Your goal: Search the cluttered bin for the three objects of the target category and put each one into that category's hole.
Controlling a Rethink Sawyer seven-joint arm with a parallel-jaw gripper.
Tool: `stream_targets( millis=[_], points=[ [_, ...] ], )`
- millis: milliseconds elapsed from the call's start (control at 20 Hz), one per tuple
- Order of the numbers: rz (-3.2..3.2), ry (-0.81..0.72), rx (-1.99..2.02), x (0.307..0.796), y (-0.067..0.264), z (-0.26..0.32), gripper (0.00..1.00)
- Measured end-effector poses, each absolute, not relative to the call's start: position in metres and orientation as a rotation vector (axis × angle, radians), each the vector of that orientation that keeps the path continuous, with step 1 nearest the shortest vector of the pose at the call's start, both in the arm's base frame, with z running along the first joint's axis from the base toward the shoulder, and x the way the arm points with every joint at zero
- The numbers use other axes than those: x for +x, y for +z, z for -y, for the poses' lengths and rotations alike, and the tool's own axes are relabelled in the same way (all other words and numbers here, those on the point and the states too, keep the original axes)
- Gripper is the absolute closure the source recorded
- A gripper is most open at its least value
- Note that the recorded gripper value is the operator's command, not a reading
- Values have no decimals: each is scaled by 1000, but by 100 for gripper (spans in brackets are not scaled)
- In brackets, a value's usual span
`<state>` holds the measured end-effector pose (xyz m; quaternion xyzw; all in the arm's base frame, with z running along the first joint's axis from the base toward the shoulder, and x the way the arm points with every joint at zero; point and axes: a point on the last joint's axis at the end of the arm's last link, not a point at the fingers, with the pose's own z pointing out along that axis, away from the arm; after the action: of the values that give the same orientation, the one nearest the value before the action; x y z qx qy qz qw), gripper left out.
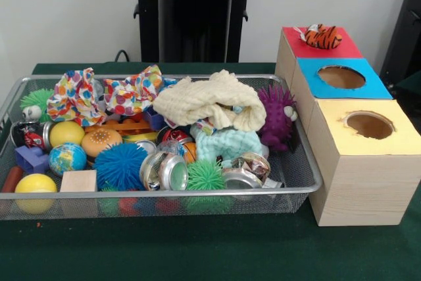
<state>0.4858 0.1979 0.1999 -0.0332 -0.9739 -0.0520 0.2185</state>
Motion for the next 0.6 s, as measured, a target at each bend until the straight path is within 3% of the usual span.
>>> stream_targets(
  millis=[250,300,600],
  points=[
    [2717,-152,-103,490,209,-193,0],
    [2723,-156,-114,492,212,-189,100],
    [2769,-156,-135,497,211,-184,100]
  ],
)
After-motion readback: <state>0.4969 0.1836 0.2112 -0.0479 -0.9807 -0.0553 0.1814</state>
